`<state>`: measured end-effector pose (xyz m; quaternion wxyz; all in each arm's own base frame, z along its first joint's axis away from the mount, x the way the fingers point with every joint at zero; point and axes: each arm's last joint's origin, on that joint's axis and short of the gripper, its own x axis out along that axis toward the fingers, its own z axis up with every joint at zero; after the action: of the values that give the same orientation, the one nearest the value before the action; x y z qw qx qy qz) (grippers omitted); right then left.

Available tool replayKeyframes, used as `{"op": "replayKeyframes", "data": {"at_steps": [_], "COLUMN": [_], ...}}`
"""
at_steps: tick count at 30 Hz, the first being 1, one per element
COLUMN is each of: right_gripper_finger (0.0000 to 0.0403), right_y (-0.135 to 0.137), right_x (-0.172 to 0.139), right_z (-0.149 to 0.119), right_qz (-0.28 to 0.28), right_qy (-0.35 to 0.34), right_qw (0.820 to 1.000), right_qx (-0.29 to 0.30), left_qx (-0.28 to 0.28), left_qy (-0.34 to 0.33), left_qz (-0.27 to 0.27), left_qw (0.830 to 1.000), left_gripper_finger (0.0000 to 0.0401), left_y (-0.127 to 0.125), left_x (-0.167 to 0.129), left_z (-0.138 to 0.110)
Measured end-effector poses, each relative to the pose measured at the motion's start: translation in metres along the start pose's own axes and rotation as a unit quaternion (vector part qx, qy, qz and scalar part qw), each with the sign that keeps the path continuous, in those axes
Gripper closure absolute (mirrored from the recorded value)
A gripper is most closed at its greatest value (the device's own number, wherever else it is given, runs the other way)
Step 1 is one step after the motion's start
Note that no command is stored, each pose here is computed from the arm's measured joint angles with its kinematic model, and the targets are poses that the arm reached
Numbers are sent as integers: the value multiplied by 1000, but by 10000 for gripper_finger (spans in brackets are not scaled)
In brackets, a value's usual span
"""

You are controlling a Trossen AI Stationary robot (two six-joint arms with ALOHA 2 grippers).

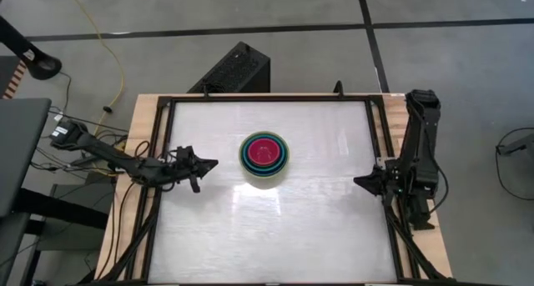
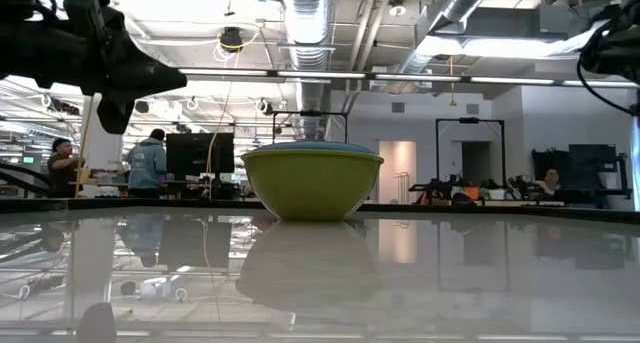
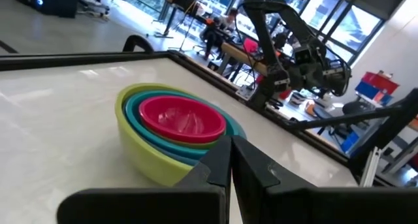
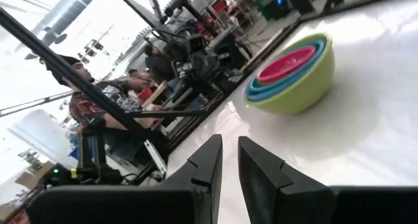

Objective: Nest bowls inside each other
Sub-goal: Return to Home Position

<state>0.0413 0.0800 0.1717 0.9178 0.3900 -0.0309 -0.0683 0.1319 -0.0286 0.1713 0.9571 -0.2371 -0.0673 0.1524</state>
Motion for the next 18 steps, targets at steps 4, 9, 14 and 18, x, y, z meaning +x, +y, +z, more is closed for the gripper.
{"op": "replayKeyframes", "data": {"at_steps": [4,9,14,18], "right_gripper_finger": [319,319,319,319], "right_y": [1,-10,-22,-29], "right_x": [5,7,4,2], "right_z": [0,7,17,22], "right_qz": [-20,-37,-28,-19], "right_qy": [-21,-31,-12,-3], "right_qw": [998,990,982,977], "right_qx": [-52,-129,-187,-213], "left_qx": [-7,-6,-27,-38], "left_qy": [-2,-4,8,33], "left_qz": [7,15,44,57], "left_qw": [1000,1000,999,997], "left_gripper_finger": [401,401,401,401], "left_y": [2,4,8,12], "left_x": [1,2,2,2], "left_z": [0,1,-4,-10]}}
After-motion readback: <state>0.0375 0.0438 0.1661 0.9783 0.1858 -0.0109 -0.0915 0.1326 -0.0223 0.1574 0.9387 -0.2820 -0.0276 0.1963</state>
